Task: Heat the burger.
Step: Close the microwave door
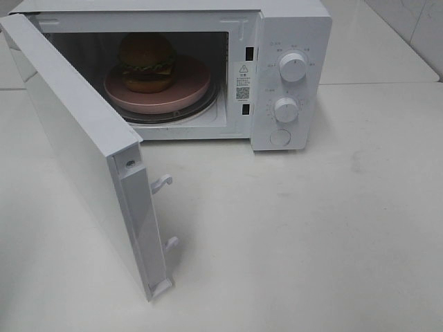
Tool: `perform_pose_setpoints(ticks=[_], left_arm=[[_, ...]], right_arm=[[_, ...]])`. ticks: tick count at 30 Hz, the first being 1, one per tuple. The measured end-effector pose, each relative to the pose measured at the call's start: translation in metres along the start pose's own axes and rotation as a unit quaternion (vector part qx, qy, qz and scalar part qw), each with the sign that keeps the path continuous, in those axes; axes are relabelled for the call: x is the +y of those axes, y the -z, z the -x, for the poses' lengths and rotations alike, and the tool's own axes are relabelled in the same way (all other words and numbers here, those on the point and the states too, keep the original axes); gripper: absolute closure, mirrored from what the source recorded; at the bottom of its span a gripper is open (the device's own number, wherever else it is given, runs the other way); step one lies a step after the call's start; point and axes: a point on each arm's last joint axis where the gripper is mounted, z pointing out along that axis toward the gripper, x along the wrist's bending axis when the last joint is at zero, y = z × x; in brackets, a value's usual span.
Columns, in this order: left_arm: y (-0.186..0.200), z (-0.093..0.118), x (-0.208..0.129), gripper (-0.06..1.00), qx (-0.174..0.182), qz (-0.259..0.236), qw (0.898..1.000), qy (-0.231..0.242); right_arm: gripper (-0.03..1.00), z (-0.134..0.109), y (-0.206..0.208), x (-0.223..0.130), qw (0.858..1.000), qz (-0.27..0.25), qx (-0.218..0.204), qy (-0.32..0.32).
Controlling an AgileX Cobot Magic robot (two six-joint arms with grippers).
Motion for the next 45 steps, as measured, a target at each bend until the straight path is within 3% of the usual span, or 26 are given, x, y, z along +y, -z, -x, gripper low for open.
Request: perform_pose_setpoints(ticks=[8, 15, 19, 24, 27, 29, 32, 34, 41, 43, 45], left_arm=[[-0.035, -0.003, -0.006, 0.94, 0.008, 0.050, 0.999, -0.006], [-0.062, -0.010, -0.014, 0.94, 0.044, 0.112, 0.993, -0.010], [-0.070, -0.009, -0.018, 0.94, 0.041, 0.121, 0.992, -0.015], [-0.091, 0.002, -0.023, 0.94, -0.021, 0.117, 0.992, -0.033], [-0.094, 0.004, -0.024, 0.94, -0.034, 0.115, 0.992, -0.034], [-0.105, 0.013, -0.027, 0.94, -0.087, 0.113, 0.989, -0.039], [-0.108, 0.016, -0.028, 0.94, -0.103, 0.114, 0.987, -0.042], [-0.115, 0.023, -0.032, 0.94, -0.144, 0.112, 0.982, -0.052], [-0.126, 0.030, -0.038, 0.94, -0.183, 0.105, 0.977, -0.029], [-0.132, 0.046, -0.040, 0.94, -0.216, 0.096, 0.970, -0.049], [-0.133, 0.050, -0.040, 0.94, -0.222, 0.096, 0.969, -0.052]], right_arm=[[0.22, 0.000, 0.000, 0.000, 1.000, 0.000, 0.000, 0.000], [0.22, 0.000, 0.000, 0.000, 1.000, 0.000, 0.000, -0.001], [0.22, 0.000, 0.000, 0.000, 1.000, 0.000, 0.000, -0.001], [0.22, 0.000, 0.000, 0.000, 1.000, 0.000, 0.000, -0.001], [0.22, 0.000, 0.000, 0.000, 1.000, 0.000, 0.000, -0.001], [0.22, 0.000, 0.000, 0.000, 1.000, 0.000, 0.000, -0.001], [0.22, 0.000, 0.000, 0.000, 1.000, 0.000, 0.000, -0.001], [0.22, 0.000, 0.000, 0.000, 1.000, 0.000, 0.000, -0.001], [0.22, 0.000, 0.000, 0.000, 1.000, 0.000, 0.000, -0.001], [0.22, 0.000, 0.000, 0.000, 1.000, 0.000, 0.000, -0.001], [0.22, 0.000, 0.000, 0.000, 1.000, 0.000, 0.000, -0.001]])
